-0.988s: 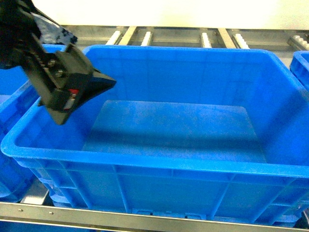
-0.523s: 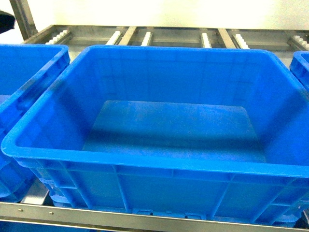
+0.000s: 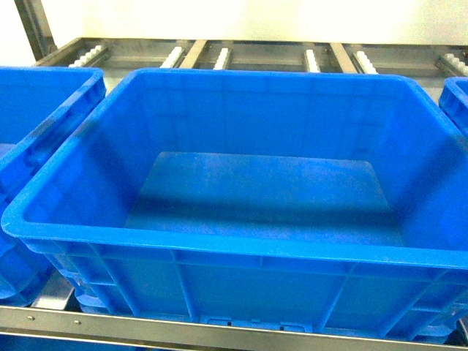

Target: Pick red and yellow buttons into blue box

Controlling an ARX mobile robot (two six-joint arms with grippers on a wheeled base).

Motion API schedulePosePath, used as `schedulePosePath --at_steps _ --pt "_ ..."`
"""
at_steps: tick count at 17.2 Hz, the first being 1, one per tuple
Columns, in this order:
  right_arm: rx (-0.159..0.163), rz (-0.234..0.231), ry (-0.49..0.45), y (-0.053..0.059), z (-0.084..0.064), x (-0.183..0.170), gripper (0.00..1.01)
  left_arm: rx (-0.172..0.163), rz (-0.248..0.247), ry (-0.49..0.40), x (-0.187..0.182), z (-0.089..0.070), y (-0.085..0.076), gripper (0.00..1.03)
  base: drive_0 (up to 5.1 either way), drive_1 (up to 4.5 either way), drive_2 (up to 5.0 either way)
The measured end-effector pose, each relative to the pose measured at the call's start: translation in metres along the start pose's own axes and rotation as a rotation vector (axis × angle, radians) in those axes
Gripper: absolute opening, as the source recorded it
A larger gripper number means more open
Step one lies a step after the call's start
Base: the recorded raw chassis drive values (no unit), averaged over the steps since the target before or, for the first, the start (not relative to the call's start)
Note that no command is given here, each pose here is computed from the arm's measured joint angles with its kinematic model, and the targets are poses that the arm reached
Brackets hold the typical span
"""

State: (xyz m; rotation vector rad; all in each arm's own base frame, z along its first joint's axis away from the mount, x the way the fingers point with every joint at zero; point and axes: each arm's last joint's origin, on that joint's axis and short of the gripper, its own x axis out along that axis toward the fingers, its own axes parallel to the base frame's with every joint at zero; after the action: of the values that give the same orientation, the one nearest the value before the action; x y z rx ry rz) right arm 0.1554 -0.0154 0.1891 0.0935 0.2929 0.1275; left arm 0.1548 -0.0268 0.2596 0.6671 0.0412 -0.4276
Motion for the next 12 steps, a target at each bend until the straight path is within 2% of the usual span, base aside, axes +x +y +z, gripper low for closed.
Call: schedulePosePath --at_steps 2,3,4,5,6,8,9,10,11,12 --pt "0.000 0.000 0.000 0.000 0.000 0.000 0.98 0.000 0.001 -0.001 0.000 0.000 0.000 0.98 0.0 0.00 0.0" --pt "0.000 0.000 0.000 0.000 0.000 0.000 0.98 -0.015 0.045 -0.012 0.000 0.001 0.000 0.96 0.0 0.00 0.0" --pt "-0.016 -0.016 -0.047 0.000 0.000 0.001 0.96 -0.100 0.188 -0.024 0.000 0.000 -0.005 0.87 0.0 0.00 0.0" --pt "-0.055 -0.084 -0.170 0.002 -0.004 0.001 0.86 -0.227 0.298 -0.020 -0.004 -0.008 -0.009 0.78 0.0 0.00 0.0" --pt "-0.071 -0.105 -0.220 0.003 -0.011 -0.002 0.78 -0.357 0.380 0.000 -0.008 -0.019 -0.012 0.69 0.0 0.00 0.0" --pt "-0.083 -0.135 -0.270 0.007 -0.015 -0.007 0.62 -0.530 0.441 -0.004 -0.012 -0.032 -0.015 0.53 0.0 0.00 0.0" --pt "-0.089 -0.118 -0.291 0.016 -0.014 -0.010 0.49 -0.594 0.431 -0.020 -0.014 -0.039 -0.021 0.40 0.0 0.00 0.0" --pt "-0.095 -0.103 -0.295 0.018 -0.015 -0.012 0.40 -0.617 0.418 -0.025 -0.016 -0.043 -0.025 0.31 0.0 0.00 0.0" --pt "-0.092 -0.117 -0.291 0.017 -0.018 -0.014 0.28 -0.637 0.408 -0.032 -0.019 -0.050 -0.026 0.20 0.0 0.00 0.0" --pt "-0.090 -0.129 -0.284 0.016 -0.022 -0.016 0.17 -0.643 0.428 -0.033 -0.023 -0.056 -0.024 0.11 0.0 0.00 0.0"
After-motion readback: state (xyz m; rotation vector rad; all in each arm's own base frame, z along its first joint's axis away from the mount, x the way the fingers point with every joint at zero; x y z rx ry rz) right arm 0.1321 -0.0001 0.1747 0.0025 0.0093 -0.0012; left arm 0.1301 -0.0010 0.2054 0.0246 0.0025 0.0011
